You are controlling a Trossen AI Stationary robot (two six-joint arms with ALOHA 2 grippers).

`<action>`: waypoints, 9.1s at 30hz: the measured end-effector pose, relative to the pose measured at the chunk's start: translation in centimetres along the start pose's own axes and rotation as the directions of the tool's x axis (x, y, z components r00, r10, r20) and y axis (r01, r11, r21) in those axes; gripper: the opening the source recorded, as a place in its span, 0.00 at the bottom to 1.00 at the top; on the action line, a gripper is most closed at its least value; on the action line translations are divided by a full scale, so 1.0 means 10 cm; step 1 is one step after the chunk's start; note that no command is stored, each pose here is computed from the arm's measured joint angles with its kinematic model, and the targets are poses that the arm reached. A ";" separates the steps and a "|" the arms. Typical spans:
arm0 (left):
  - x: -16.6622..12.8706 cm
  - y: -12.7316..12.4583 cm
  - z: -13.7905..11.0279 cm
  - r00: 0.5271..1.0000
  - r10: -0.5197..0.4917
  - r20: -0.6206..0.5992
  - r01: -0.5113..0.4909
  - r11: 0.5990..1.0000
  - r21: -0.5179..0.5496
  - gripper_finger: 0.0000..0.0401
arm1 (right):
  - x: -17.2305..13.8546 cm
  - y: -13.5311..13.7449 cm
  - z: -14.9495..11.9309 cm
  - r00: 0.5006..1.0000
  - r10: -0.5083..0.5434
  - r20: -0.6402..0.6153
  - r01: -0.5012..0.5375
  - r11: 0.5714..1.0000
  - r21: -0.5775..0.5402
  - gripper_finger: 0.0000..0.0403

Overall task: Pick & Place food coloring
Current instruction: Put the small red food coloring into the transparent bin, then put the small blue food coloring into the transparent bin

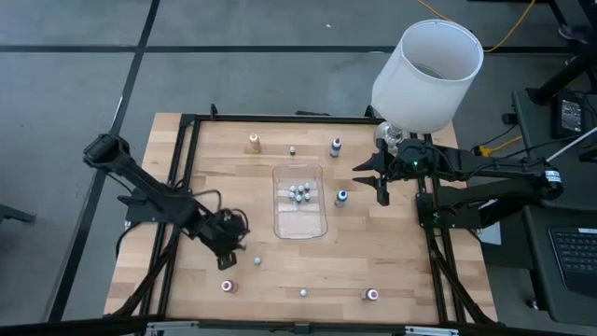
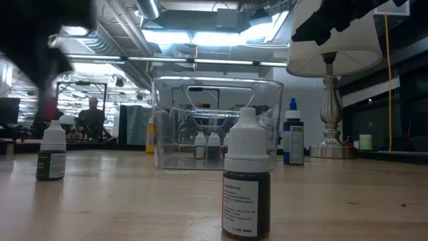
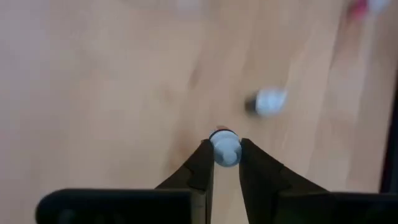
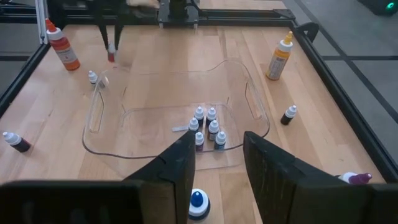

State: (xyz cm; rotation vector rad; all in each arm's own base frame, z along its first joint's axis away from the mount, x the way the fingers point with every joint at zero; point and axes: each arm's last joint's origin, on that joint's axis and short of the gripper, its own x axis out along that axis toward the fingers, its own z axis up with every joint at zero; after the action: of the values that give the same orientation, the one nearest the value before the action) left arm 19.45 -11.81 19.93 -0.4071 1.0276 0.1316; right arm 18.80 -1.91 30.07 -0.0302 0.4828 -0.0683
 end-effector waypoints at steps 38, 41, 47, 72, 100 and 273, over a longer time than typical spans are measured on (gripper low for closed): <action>-0.10 0.45 2.15 0.991 0.098 -0.092 -0.083 0.985 0.152 0.14 | 0.00 0.00 0.00 1.000 0.000 0.000 0.000 1.000 0.000 0.34; 0.14 0.49 2.17 0.984 0.118 -0.136 -0.094 0.981 0.170 0.14 | 0.00 0.00 0.00 1.000 0.000 -0.001 0.000 1.000 0.000 0.34; 0.52 0.56 2.17 0.969 0.156 -0.193 -0.113 0.970 0.217 0.15 | 0.00 0.00 -0.01 1.000 0.001 -0.009 -0.001 1.000 0.000 0.34; 0.97 0.70 2.17 0.997 0.054 -0.053 -0.035 0.951 0.306 0.15 | 0.00 0.00 -0.04 0.999 0.003 -0.046 -0.003 1.000 0.005 0.34; 1.24 0.83 2.12 0.986 0.137 -0.095 -0.097 0.936 0.338 0.16 | 0.00 0.00 -0.05 0.998 0.003 -0.056 -0.003 1.000 0.006 0.34; -0.42 -0.24 0.44 0.977 -0.007 0.214 0.034 0.992 -0.122 0.28 | 0.00 0.00 -0.05 0.999 0.004 -0.051 -0.004 1.000 0.005 0.34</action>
State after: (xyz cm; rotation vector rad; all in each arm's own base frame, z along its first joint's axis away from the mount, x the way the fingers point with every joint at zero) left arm 21.54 -11.94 26.11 -0.5059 0.8051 0.2172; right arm 18.57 -1.88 29.63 -0.0229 0.5340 -0.0667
